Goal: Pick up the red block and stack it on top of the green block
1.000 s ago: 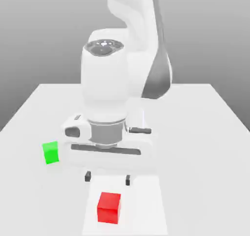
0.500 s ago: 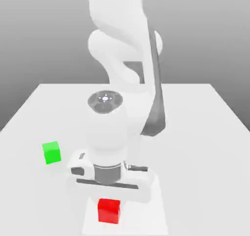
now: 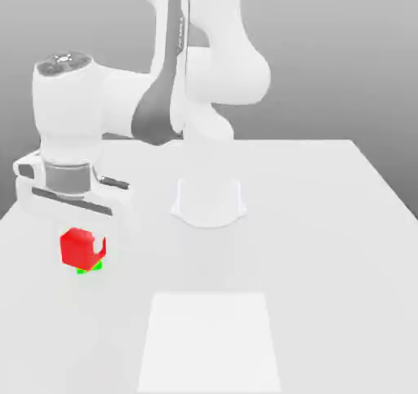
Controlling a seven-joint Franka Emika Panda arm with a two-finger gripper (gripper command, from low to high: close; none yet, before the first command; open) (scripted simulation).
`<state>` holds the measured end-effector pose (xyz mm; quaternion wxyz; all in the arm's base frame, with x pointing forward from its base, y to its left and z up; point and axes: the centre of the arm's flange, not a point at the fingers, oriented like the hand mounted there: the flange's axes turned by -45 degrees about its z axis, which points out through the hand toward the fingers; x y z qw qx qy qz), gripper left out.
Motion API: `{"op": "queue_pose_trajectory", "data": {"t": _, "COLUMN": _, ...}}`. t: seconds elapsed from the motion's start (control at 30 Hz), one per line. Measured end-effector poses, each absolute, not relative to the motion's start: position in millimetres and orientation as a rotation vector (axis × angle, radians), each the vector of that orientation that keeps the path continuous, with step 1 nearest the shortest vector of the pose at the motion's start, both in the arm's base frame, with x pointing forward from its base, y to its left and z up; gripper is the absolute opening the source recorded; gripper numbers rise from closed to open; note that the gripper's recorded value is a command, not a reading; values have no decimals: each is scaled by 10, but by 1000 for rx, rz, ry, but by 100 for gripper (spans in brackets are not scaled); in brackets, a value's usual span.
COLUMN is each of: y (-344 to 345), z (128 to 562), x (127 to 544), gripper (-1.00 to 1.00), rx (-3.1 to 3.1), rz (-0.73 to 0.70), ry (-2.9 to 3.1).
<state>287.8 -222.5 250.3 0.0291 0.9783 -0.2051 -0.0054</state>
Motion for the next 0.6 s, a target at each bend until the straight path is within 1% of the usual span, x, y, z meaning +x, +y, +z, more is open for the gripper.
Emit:
{"op": "queue_pose_trajectory", "data": {"t": 0.17, "y": -2454, "z": 2486, "x": 2140, "gripper": -100, "rx": 3029, "rz": -7, "ry": -781}}
{"op": "queue_pose_trajectory", "data": {"t": 0.2, "y": -2463, "z": 2455, "x": 2072, "gripper": -100, "rx": 3035, "rz": -2, "ry": -795}}
{"op": "queue_pose_trajectory", "data": {"t": 0.53, "y": -2460, "z": 1854, "x": 2025, "gripper": -100, "rx": 3044, "rz": 5, "ry": -804}}
{"op": "queue_pose_trajectory", "data": {"t": 0.57, "y": -2461, "z": 1811, "x": 2013, "gripper": 100, "rx": 3041, "rz": 2, "ry": -805}}
{"op": "queue_pose_trajectory", "data": {"t": 0.6, "y": -2454, "z": 1811, "x": 2020, "gripper": 100, "rx": 3042, "rz": 2, "ry": -800}}
